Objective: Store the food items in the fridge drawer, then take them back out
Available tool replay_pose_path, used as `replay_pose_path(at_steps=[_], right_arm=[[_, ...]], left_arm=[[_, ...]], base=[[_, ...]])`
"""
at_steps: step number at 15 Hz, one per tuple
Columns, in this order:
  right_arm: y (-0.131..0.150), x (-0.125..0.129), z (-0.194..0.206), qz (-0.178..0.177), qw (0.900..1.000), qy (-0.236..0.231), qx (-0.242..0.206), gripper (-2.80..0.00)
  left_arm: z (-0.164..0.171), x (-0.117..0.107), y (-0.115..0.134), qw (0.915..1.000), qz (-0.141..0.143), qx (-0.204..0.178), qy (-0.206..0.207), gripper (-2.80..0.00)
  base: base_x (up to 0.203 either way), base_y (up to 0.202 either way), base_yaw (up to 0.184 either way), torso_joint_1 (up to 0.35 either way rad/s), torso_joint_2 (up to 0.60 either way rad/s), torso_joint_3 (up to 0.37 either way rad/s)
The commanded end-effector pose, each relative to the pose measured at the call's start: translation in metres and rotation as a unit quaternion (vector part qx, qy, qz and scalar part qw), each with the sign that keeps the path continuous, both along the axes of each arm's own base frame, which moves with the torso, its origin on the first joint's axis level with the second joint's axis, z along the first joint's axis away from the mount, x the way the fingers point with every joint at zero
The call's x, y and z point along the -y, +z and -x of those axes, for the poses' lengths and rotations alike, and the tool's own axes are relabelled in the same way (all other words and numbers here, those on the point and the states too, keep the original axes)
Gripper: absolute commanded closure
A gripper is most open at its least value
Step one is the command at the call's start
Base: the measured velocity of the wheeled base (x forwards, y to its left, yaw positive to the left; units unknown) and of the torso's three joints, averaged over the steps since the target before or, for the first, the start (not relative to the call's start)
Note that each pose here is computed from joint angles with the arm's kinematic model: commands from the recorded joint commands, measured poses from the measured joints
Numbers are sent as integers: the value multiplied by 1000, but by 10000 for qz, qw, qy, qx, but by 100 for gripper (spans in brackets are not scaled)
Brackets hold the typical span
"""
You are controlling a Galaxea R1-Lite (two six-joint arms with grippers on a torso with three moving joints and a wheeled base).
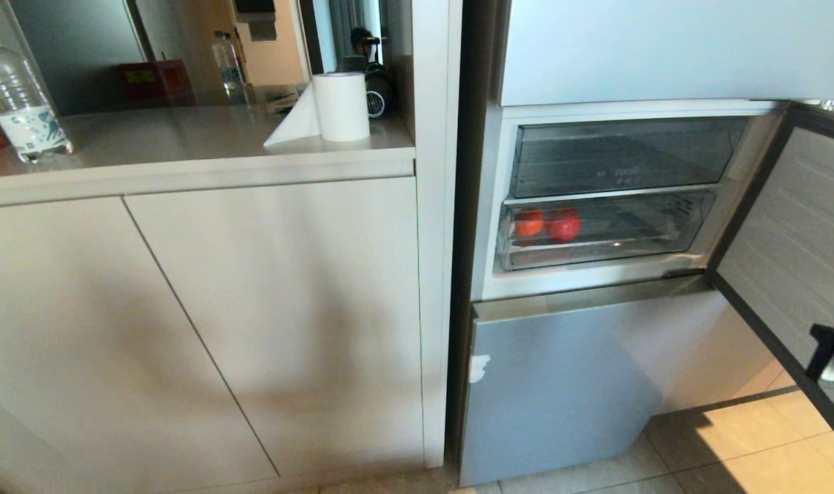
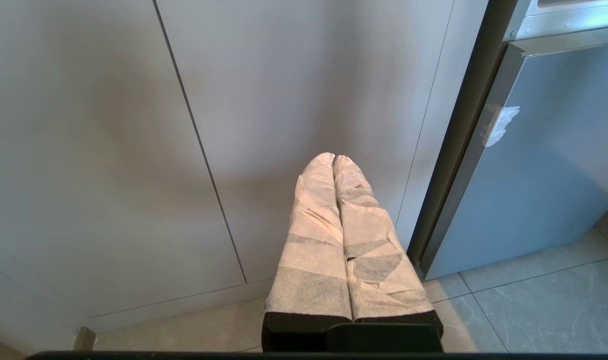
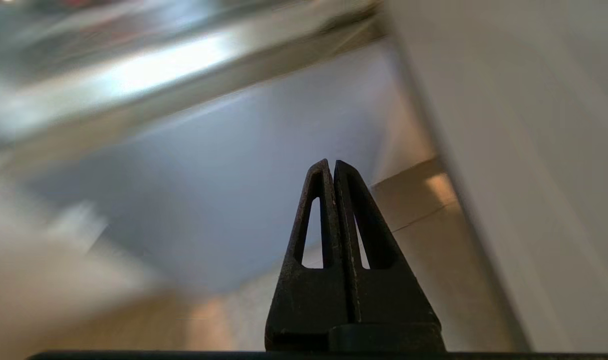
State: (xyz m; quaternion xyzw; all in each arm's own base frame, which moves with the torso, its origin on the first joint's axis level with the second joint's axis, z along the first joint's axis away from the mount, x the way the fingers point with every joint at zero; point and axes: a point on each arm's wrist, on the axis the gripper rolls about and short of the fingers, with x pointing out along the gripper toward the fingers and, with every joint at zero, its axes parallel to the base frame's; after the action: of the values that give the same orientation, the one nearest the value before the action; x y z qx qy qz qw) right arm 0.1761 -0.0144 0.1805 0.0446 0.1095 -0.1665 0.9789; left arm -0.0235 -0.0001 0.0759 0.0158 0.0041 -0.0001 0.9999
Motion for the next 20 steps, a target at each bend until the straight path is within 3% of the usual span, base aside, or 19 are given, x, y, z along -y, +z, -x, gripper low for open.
replay_pose_path(at_steps=[1,4,8,14,15,18,20], right_arm=[[-26,11,-54,111,9978,-637,-112,0],[-19,49,-87,340,9758,-2113,442,0],[-14,87,-88,423,9579,-2784,556,0],[-8,82,-88,430,9604,-2631,805,0],[-7,75,-90,481,9678,-2337,805,0],[-2,71,-94,505,9729,-2065,914,0],[3,49,-98,386,9864,-1187,1066,0]], left_arm=[[0,0,0,10000,-3,3,8,0],[0,0,0,10000,-3,3,8,0],[0,0,0,10000,5,3,0,0],[0,0,0,10000,5,3,7,0],[0,0,0,10000,1,3,3,0],[0,0,0,10000,5,3,6,0],[0,0,0,10000,5,3,8,0]], base=[[0,0,0,0,0,0],[0,0,0,0,0,0],[0,0,0,0,0,0],[0,0,0,0,0,0],[0,0,0,0,0,0],[0,0,0,0,0,0],[0,0,0,0,0,0]])
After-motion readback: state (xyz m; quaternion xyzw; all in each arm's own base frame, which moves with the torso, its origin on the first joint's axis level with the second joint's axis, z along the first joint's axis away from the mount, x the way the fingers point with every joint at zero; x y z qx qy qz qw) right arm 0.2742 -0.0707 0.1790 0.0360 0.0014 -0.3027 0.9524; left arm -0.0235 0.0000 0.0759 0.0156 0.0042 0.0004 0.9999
